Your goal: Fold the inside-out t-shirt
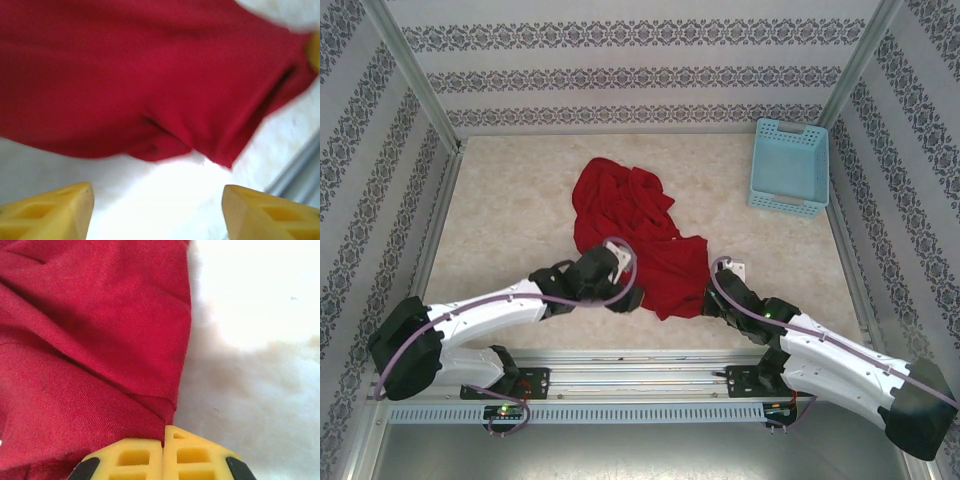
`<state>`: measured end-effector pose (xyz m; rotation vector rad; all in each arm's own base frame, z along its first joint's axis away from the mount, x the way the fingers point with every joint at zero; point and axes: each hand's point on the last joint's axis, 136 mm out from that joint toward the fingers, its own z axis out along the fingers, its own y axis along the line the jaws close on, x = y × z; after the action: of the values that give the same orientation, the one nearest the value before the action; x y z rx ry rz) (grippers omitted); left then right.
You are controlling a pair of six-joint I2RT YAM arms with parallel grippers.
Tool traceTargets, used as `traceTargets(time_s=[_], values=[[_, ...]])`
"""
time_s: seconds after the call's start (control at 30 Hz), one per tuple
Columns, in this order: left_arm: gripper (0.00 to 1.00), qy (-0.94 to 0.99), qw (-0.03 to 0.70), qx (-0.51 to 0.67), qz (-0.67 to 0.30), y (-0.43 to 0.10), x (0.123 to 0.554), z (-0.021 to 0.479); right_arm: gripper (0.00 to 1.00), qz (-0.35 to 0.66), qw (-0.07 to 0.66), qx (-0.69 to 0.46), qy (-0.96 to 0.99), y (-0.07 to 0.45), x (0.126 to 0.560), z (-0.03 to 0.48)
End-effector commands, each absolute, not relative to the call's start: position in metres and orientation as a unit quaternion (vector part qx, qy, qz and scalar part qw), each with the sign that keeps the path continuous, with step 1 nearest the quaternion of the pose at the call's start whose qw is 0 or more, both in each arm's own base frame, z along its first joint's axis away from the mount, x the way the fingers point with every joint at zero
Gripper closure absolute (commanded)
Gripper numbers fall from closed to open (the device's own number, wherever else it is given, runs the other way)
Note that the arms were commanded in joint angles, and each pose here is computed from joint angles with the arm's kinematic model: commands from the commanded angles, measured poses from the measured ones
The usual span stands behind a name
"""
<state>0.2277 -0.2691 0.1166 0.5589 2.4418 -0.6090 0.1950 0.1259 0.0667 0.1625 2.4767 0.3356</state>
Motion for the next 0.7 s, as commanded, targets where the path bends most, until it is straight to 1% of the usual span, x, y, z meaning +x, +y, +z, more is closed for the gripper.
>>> traceTargets(time_s=[0.0,0.13,0.2,0.23,0.33,0.43,0.53,0.57,0.63,0.67], values=[[0.20,0.918,0.329,0.152,-0.159,-0.248,0.289,0.142,1.00,0.101,0.314,0.108,0.938,0.108,0.194,0.067],[0.13,0.929,0.321,0.127,-0.136,-0.260,0.353,0.140,1.00,0.082,0.314,0.138,0.936,0.094,0.190,0.066],[0.06,0.937,0.315,0.111,-0.104,-0.264,0.387,0.133,1.00,0.065,0.311,0.161,0.934,0.083,0.186,0.064],[0.05,0.939,0.314,0.104,-0.092,-0.267,0.401,0.130,1.00,0.063,0.312,0.169,0.933,0.079,0.185,0.064],[0.05,0.948,0.301,0.082,-0.062,-0.272,0.444,0.113,1.00,0.079,0.311,0.184,0.929,0.079,0.186,0.061],[0.06,0.954,0.287,0.076,-0.038,-0.281,0.470,0.096,1.00,0.086,0.314,0.187,0.927,0.078,0.188,0.063],[0.15,0.961,0.265,0.072,-0.032,-0.290,0.482,0.078,1.00,0.079,0.320,0.186,0.925,0.074,0.191,0.068],[0.21,0.962,0.261,0.072,-0.032,-0.293,0.485,0.073,1.00,0.078,0.322,0.184,0.925,0.073,0.193,0.070],[0.39,0.962,0.261,0.067,-0.033,-0.294,0.491,0.072,1.00,0.074,0.328,0.178,0.925,0.071,0.196,0.075],[0.51,0.963,0.259,0.063,-0.034,-0.292,0.494,0.072,1.00,0.069,0.331,0.176,0.925,0.068,0.198,0.078]])
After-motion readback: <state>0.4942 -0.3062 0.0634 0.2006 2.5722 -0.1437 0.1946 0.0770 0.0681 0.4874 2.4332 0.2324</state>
